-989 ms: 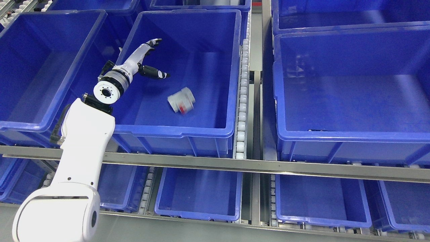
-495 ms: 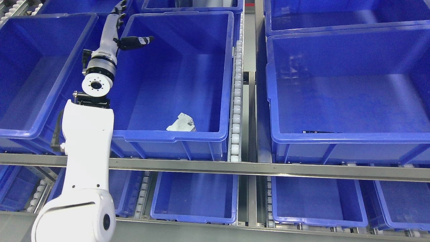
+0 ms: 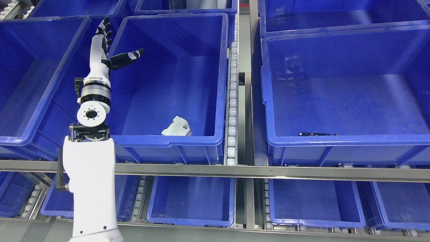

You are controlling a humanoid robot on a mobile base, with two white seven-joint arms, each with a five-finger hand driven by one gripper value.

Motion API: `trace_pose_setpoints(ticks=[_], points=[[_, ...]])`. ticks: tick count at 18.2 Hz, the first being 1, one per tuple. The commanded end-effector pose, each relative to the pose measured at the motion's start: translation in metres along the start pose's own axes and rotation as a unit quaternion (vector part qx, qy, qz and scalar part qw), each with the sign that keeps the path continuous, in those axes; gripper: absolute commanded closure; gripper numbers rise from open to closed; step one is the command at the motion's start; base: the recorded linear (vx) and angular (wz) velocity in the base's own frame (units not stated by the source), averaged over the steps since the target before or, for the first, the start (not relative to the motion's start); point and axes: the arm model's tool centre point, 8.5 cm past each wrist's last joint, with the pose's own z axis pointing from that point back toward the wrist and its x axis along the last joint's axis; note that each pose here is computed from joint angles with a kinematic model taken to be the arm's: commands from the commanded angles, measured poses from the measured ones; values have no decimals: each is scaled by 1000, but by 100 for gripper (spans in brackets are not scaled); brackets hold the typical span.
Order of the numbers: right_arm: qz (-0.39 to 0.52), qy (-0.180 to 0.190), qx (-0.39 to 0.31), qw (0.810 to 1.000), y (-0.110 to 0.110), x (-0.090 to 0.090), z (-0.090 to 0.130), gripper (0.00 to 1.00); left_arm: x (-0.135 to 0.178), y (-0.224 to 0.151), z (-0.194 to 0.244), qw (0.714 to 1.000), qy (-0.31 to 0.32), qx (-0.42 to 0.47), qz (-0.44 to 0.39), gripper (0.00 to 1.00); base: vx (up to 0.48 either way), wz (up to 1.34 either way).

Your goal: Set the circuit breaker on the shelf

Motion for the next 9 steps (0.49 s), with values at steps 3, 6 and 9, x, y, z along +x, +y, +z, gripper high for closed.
trace_pose_setpoints(ticks=[3,6,9], points=[[1,-22,-10,1000,-12,-3,0,0,63,15,52,993,-118,27,2,0,18,-30],[1,-22,-10,1000,-12,-3,0,0,64,17,52,993,-119,29,3,0,27,-47],[0,-22,-10,1000,-12,-3,0,0,63,18,52,993,-118,31,3,0,27,-73]])
